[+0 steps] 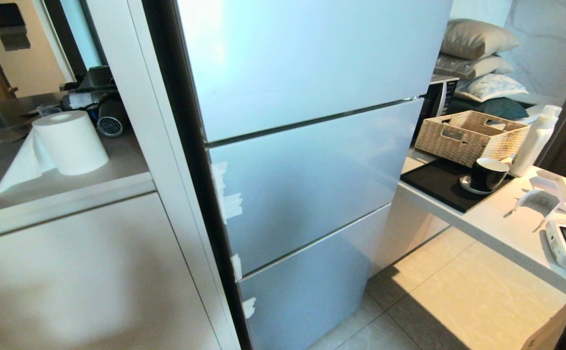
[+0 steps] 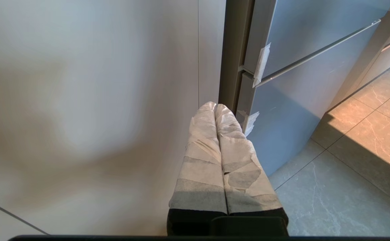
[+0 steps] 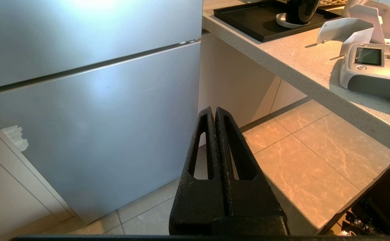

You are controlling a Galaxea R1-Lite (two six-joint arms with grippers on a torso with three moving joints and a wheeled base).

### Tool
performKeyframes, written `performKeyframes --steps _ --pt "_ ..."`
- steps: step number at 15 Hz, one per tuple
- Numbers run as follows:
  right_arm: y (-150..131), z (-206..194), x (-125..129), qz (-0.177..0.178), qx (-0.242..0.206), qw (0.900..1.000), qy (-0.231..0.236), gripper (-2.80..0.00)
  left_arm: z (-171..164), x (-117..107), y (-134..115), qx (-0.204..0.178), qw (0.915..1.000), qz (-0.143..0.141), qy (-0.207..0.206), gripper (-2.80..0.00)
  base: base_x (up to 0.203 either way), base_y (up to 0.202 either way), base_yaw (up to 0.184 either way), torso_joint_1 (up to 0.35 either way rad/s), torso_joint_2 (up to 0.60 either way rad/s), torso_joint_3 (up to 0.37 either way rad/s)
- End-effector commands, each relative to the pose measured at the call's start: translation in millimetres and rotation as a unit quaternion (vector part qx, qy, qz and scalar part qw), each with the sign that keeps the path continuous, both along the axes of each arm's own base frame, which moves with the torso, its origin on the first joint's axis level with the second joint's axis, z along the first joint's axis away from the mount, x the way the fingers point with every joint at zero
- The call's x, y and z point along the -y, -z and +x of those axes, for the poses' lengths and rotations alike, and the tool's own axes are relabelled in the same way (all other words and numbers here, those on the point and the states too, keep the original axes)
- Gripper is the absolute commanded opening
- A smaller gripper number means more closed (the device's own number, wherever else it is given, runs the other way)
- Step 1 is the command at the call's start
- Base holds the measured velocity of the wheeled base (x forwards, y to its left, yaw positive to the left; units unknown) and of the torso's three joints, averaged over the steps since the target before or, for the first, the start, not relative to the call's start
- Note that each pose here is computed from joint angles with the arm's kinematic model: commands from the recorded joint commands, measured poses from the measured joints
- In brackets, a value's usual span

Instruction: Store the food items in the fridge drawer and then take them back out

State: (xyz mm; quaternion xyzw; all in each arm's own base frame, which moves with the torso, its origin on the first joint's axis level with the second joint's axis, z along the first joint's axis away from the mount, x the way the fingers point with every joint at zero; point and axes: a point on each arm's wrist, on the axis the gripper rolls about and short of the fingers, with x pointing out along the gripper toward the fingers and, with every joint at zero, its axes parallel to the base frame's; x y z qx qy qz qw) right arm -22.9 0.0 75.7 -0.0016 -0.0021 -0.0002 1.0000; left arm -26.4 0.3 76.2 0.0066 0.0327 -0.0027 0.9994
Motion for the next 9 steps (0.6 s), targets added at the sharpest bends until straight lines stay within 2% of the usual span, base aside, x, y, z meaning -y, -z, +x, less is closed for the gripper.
performKeyframes --steps 1,9 --pt "-0.2 0.1 0.0 0.000 0.000 1.000 0.000 -2.80 0.1 0.0 0.0 -0.001 1.0000 0.000 -0.001 -2.80 0.000 0.000 0.000 0.000 0.00 0.000" --pt "-0.2 0.1 0.0 -0.001 0.000 1.000 0.000 -2.80 0.1 0.0 0.0 -0.001 1.0000 0.000 -0.001 -2.80 0.000 0.000 0.000 0.000 0.00 0.000"
